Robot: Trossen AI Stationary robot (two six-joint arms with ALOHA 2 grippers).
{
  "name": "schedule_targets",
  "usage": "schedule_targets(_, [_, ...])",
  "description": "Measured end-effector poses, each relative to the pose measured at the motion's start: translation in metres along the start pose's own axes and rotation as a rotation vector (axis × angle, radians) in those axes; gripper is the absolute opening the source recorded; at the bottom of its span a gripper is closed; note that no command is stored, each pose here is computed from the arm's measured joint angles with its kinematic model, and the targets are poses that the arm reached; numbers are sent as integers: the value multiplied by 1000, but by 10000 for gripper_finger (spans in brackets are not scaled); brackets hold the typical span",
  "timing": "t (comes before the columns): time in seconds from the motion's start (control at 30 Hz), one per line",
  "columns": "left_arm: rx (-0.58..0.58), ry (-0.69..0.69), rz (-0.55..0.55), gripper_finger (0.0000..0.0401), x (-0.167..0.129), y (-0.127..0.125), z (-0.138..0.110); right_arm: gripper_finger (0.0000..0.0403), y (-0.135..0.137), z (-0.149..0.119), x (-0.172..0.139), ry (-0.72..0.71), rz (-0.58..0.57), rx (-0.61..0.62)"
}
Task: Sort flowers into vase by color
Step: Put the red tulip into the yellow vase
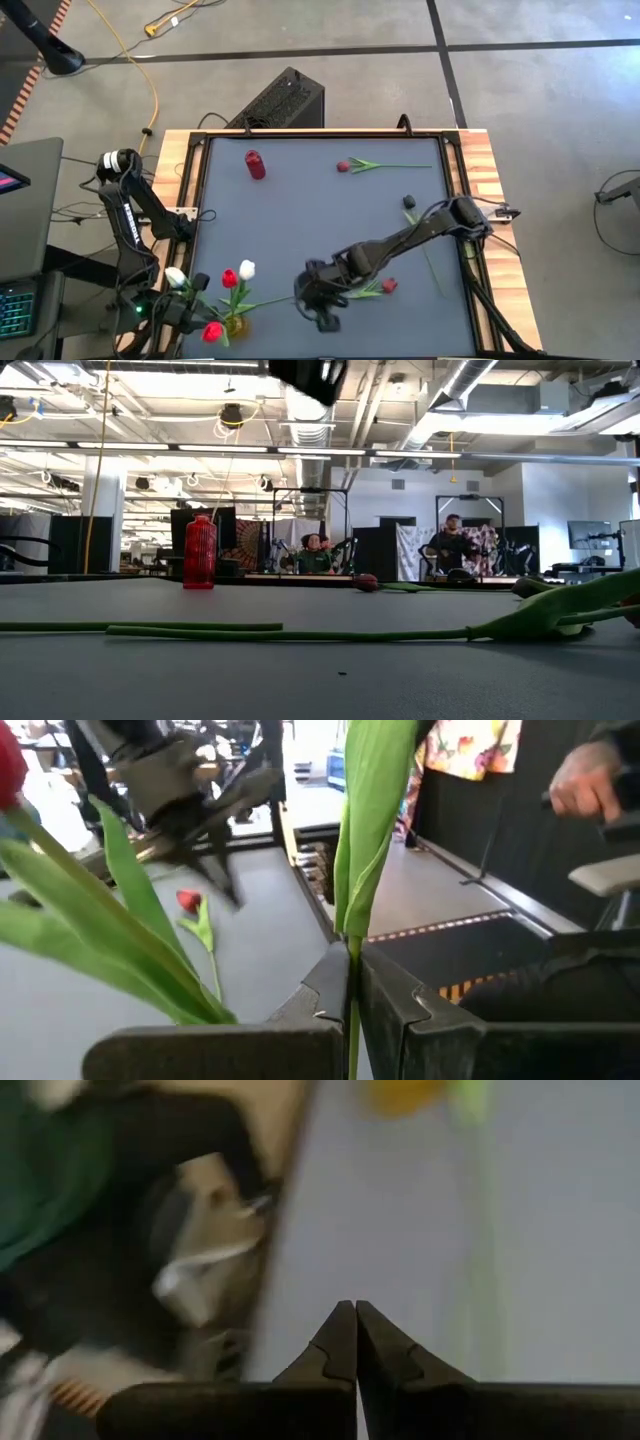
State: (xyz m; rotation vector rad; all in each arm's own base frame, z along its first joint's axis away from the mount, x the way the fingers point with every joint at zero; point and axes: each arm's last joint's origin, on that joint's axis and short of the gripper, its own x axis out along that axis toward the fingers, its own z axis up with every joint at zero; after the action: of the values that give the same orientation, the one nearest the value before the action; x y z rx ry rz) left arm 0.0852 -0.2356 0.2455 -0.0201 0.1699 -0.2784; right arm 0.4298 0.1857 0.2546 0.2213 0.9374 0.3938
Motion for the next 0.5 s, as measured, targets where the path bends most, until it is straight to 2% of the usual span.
schedule_targets(0.13, [-8,20,4,0,0,1,-3,24,18,-11,3,72,67,-25])
schedule_targets(0.5, [-75,58,-2,0,0,2,-8,25,29,-22,9,100,33,-20])
